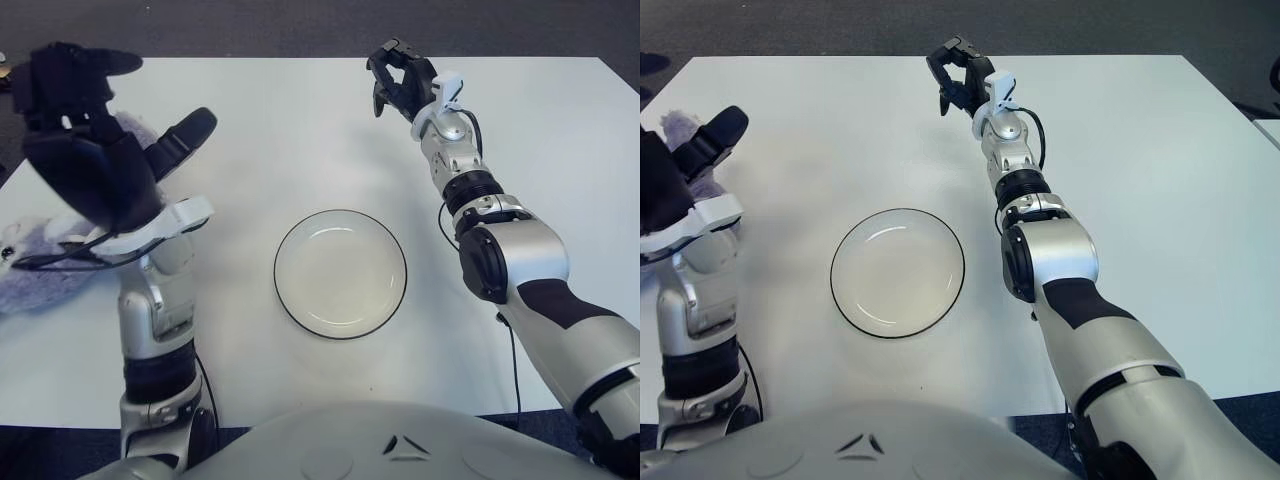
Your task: Put the doll into the plate.
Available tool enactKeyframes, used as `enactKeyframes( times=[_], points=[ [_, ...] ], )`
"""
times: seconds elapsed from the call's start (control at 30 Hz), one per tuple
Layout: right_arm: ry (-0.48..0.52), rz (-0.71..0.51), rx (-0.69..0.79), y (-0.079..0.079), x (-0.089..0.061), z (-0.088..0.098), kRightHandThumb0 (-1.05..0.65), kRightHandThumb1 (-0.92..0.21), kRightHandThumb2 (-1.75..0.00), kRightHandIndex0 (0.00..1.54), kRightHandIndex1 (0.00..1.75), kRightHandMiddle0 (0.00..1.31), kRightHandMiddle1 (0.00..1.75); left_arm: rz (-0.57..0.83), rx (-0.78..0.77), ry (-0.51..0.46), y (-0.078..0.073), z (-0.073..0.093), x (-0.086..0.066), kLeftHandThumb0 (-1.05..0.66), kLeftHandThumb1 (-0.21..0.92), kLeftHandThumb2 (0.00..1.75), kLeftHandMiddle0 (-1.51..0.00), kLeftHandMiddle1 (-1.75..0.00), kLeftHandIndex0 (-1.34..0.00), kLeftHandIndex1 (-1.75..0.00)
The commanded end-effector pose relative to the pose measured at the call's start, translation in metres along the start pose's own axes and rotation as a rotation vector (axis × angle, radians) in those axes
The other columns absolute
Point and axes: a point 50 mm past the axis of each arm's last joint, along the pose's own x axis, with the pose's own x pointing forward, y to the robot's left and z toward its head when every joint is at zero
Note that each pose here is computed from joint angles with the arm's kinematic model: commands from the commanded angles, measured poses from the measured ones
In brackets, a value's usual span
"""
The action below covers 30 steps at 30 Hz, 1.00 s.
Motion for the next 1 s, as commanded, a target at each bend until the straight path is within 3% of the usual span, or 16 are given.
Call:
enactKeyframes(
  times=[0.0,0.57,0.63,0.73,0.9,0.97],
  points=[
    [0.015,0.002,-0.005,-0.002,-0.001,-0.002,-0.35,-0.92,-0.35,0.99,1.75,0.38,1.55,-0.011,0.116,0.033,0.004,-0.013,0.001,-0.35,0.92,0.41,-0.55,-1.74,-0.31,-1.64],
    [0.026,0.006,-0.015,-0.005,-0.003,-0.005,-0.35,-0.92,-0.38,0.98,1.75,0.35,1.59,0.089,0.474,0.048,0.015,-0.024,-0.008,-0.35,0.92,0.39,-0.57,-1.75,-0.34,-1.61],
    [0.027,0.007,-0.017,-0.005,-0.003,-0.005,-0.35,-0.92,-0.38,0.98,1.75,0.35,1.59,0.06,0.487,0.067,0.014,-0.026,-0.01,-0.36,0.92,0.37,-0.57,-1.75,-0.36,-1.59],
    [0.029,0.008,-0.02,-0.005,-0.002,-0.005,-0.35,-0.92,-0.38,0.98,1.75,0.35,1.59,-0.047,0.44,0.175,0.012,-0.033,-0.013,-0.36,0.92,0.34,-0.54,-1.72,-0.38,-1.56],
    [0.03,0.008,-0.021,-0.005,-0.002,-0.005,-0.35,-0.92,-0.38,0.97,1.75,0.34,1.6,-0.172,0.383,0.274,0.011,-0.037,-0.014,-0.36,0.92,0.35,-0.49,-1.51,-0.38,-1.56],
    [0.031,0.009,-0.022,-0.005,-0.002,-0.005,-0.35,-0.92,-0.38,0.97,1.75,0.34,1.6,-0.286,0.351,0.308,0.01,-0.038,-0.015,-0.57,0.92,0.46,-0.49,-1.06,-0.37,-1.07]
  ],
)
